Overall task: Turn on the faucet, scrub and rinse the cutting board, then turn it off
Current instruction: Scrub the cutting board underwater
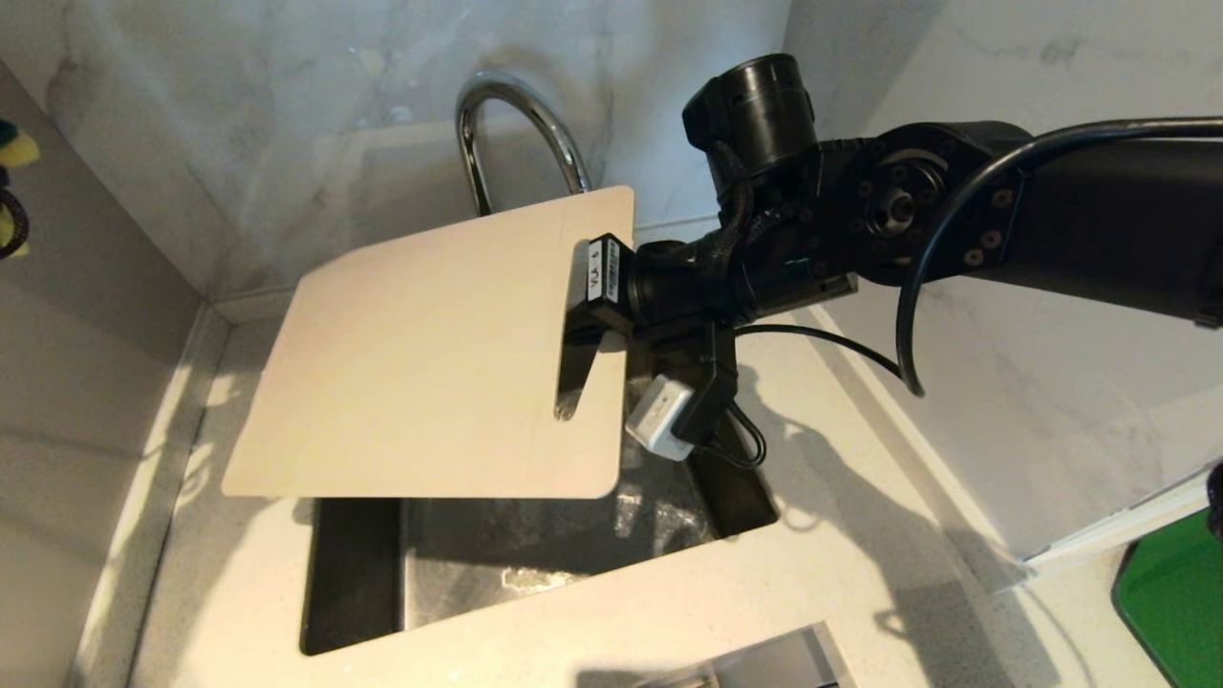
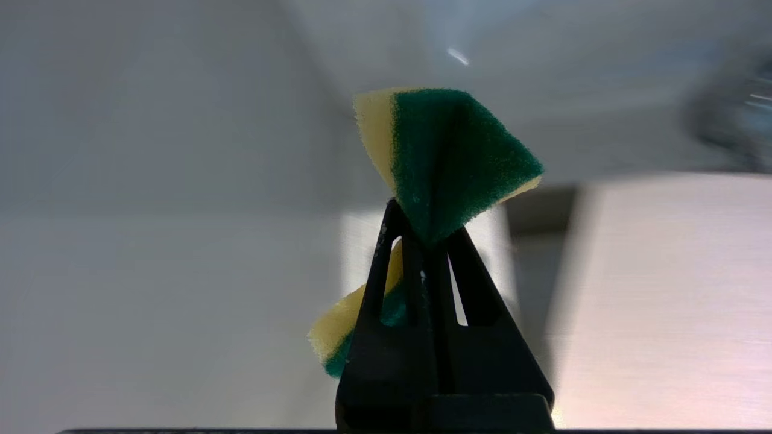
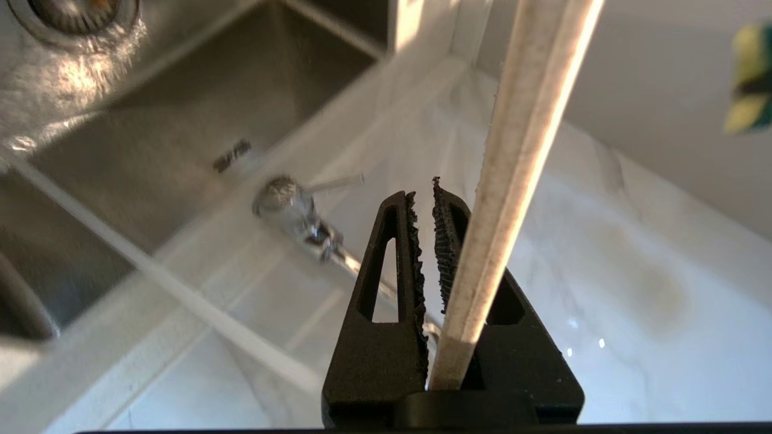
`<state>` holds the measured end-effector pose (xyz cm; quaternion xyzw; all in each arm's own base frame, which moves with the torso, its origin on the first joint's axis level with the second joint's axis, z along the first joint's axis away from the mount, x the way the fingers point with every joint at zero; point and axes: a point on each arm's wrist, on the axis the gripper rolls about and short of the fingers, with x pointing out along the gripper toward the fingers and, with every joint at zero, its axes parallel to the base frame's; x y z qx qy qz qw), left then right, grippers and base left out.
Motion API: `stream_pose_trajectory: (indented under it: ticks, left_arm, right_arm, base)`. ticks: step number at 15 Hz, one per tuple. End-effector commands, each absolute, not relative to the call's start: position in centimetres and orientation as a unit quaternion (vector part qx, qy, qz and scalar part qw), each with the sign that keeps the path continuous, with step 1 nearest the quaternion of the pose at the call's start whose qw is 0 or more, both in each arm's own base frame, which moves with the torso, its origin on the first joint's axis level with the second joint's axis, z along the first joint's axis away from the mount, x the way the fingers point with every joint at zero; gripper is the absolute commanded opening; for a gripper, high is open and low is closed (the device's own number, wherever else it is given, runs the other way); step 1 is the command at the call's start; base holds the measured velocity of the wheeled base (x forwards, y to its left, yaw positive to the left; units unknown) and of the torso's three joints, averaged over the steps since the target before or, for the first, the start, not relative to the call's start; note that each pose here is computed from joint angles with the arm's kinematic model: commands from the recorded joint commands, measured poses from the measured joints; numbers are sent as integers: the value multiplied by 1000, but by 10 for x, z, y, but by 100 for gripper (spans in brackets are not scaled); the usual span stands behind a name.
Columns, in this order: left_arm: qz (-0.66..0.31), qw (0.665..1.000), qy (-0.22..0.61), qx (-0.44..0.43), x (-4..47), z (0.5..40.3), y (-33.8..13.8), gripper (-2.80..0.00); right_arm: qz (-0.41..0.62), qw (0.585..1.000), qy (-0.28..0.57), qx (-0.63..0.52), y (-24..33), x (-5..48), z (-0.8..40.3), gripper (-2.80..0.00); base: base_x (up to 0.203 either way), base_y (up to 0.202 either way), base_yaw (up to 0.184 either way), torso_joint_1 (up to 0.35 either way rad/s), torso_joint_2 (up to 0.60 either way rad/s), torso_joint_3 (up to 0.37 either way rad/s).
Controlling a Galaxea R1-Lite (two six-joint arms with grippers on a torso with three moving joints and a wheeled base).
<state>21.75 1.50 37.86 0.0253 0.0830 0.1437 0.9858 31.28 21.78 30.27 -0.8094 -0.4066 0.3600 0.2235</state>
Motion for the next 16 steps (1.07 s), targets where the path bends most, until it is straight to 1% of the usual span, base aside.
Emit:
stream_pose_trajectory:
  ticks: [1,4,7,10,12,14,16]
  left_arm:
    - [99,986,131,-6,232,378,-8,-280]
    - [31,985,165,-44,222,380,-43,-280]
    - [-42,975,203,-79,212,373,-83,-280]
    - [-106,956,244,-125,210,361,-126,-280]
    - [-156,934,261,-189,217,356,-151,-280]
    - [-184,920,281,-203,220,349,-167,-280]
    - [-190,912,291,-217,229,340,-183,-280]
  right_arm:
    - [370,214,-408,-806,219,310,296,-280]
    - [373,214,-407,-806,218,307,293,-280]
    - [367,213,-415,-805,220,303,296,-280]
    - [372,211,-415,-803,217,294,296,-280]
    - [377,210,-414,-802,214,289,295,-280]
    - [379,208,-418,-799,217,284,296,-280]
    - [379,206,-421,-798,217,281,295,-280]
  base:
    - [0,0,0,0,0,0]
    - [0,0,0,0,0,0]
    - [0,0,0,0,0,0]
    - [0,0,0,0,0,0]
    - [0,0,0,0,0,0]
    - [0,0,0,0,0,0]
    - [0,0,0,0,0,0]
